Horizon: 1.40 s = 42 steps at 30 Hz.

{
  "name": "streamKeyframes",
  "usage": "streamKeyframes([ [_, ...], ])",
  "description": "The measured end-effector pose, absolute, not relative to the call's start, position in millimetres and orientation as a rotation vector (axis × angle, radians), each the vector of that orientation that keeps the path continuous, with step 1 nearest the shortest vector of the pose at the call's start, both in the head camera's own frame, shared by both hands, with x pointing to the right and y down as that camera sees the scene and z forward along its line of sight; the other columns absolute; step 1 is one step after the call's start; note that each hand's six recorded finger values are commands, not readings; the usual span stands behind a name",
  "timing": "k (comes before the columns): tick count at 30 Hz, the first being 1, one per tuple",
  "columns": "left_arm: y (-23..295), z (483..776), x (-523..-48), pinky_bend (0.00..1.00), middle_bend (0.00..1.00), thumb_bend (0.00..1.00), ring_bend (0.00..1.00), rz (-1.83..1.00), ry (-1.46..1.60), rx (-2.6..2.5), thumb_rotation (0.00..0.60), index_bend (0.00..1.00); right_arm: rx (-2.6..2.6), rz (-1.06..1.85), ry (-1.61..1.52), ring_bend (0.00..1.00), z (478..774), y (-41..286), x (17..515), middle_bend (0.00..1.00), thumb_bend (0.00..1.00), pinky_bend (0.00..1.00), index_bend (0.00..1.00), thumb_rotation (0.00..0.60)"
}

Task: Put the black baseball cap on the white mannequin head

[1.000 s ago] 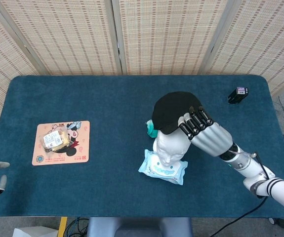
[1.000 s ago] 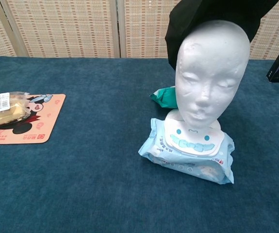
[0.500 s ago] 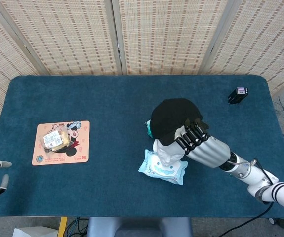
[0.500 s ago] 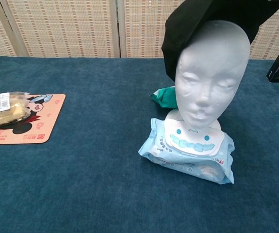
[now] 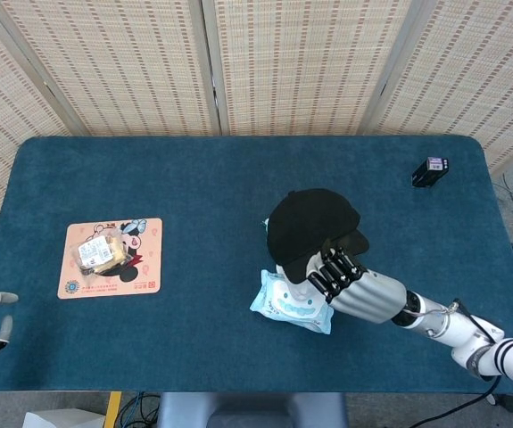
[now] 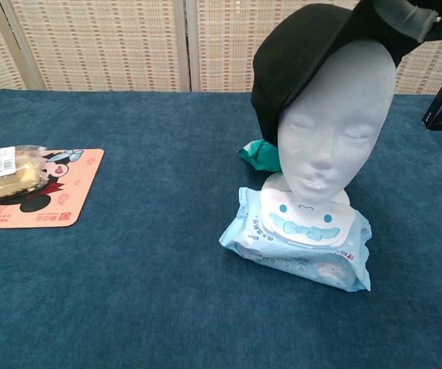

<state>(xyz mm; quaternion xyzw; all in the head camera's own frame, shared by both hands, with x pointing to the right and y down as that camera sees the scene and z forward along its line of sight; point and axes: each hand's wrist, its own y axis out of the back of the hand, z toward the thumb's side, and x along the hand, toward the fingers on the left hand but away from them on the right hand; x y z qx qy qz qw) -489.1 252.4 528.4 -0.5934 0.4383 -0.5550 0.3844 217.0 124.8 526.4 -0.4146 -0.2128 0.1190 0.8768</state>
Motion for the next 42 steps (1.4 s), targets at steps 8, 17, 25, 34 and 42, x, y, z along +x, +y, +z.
streamKeyframes([
  [8,245,529,-487,0.66,0.42,0.43,0.4,-1.41,1.12,-1.515,0.6,0.39,-0.863,0.231,-0.412,0.42,531,139,216,0.61,0.5,0.5,0.82,0.6],
  [17,252,529,-489,0.65,0.42,0.43,0.4,-1.417,1.117,-1.511,0.6,0.39,-0.883,0.205,-0.396,0.42,535,155,215,0.61,0.5,0.5,0.82,0.6],
  [25,252,528,-488,0.65,0.42,0.43,0.4,-1.412,1.12,-1.512,0.6,0.39,-0.903,0.177,-0.376,0.42,538,172,210,0.61,0.5,0.5,0.82,0.6],
  [34,255,527,-489,0.66,0.42,0.43,0.4,-1.412,1.12,-1.51,0.6,0.39,-0.942,0.172,-0.349,0.42,548,188,208,0.62,0.5,0.5,0.82,0.6],
  [42,252,526,-487,0.65,0.42,0.44,0.4,-1.409,1.122,-1.514,0.6,0.39,-0.946,0.204,-0.326,0.42,558,192,211,0.61,0.5,0.5,0.82,0.6],
])
